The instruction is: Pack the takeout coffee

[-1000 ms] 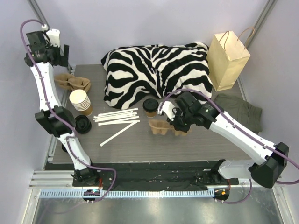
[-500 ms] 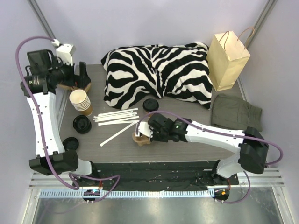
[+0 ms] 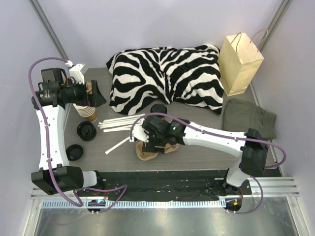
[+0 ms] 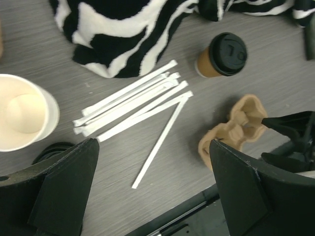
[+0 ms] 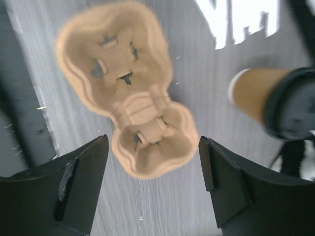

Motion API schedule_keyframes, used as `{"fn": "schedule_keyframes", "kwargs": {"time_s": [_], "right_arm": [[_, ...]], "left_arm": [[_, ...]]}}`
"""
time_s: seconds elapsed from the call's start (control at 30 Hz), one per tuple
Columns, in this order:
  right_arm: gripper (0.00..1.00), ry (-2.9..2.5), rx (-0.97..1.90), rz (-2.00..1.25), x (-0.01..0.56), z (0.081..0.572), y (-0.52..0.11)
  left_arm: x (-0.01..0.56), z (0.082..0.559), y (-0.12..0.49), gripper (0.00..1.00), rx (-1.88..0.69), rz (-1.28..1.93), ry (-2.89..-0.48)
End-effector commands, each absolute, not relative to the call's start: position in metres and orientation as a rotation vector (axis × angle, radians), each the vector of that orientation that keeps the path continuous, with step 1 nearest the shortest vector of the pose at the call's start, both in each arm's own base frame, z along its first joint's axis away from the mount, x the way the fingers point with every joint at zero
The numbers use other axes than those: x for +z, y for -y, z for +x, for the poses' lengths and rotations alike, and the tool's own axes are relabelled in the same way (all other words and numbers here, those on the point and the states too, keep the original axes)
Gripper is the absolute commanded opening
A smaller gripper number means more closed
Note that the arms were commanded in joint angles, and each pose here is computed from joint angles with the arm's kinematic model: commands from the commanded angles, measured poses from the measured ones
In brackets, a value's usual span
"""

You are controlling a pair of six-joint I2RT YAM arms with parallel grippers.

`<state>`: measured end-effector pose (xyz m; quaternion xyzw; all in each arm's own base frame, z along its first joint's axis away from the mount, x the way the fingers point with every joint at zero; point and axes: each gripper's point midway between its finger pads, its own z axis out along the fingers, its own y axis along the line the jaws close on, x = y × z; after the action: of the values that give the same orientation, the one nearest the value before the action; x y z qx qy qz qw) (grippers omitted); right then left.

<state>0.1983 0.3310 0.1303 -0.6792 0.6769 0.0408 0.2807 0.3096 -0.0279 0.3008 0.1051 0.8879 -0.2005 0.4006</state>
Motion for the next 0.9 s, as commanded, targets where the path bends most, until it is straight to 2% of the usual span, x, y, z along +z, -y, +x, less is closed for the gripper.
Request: {"fn": "schedule_keyframes", "kwargs": {"time_s": [0.0, 0.17, 0.37, 0.43, 0.5, 0.53, 0.6, 0.63, 0.7, 0.73, 0.87], "right_arm": [[0.82, -1.779, 0.308, -1.671, 0.241, 0.204, -0.321], [0.85, -2.007, 0.360, -1.343, 0.282, 0.264, -0.238], [0.84, -2.206, 0.298, -1.015, 0.286, 0.284, -0.160], [0.82, -2.260, 0.257, -0.815, 0.299, 0.304, -0.110], [0.81, -2.281, 0.243, -0.610, 0.315, 0.323, -0.054], [0.80, -2.226, 0.210, -0.554, 0.346, 0.329, -0.035], [0.79, -2.237, 0.186, -0.395, 0.358, 0.354, 0.014], [0.78, -2.156, 0.130, -0.357, 0.394, 0.361, 0.028], [0.77, -2.164, 0.075, -0.291, 0.393, 0.392, 0.059], [0.77, -2.097, -0.004, -0.271, 0.416, 0.398, 0.074], [0.79, -2.081, -0.126, -0.234, 0.398, 0.443, 0.107]], "left_arm": [[0.309, 0.304, 0.054, 1.00, -0.679, 0.321, -2.168], [0.269, 0.275, 0.091, 0.98, -0.694, 0.575, -2.282], [0.200, 0.239, 0.139, 0.90, -0.692, 0.901, -2.456], [0.185, 0.229, 0.156, 0.88, -0.710, 0.991, -2.494], [0.181, 0.226, 0.166, 0.87, -0.731, 1.027, -2.497], [0.180, 0.224, 0.174, 0.87, -0.751, 1.048, -2.496], [0.186, 0.227, 0.181, 0.88, -0.776, 1.048, -2.473], [0.187, 0.230, 0.184, 0.87, -0.781, 1.044, -2.464], [0.194, 0.235, 0.187, 0.87, -0.788, 1.040, -2.436], [0.196, 0.236, 0.189, 0.88, -0.790, 1.037, -2.428], [0.201, 0.243, 0.188, 0.88, -0.753, 1.007, -2.401]]}}
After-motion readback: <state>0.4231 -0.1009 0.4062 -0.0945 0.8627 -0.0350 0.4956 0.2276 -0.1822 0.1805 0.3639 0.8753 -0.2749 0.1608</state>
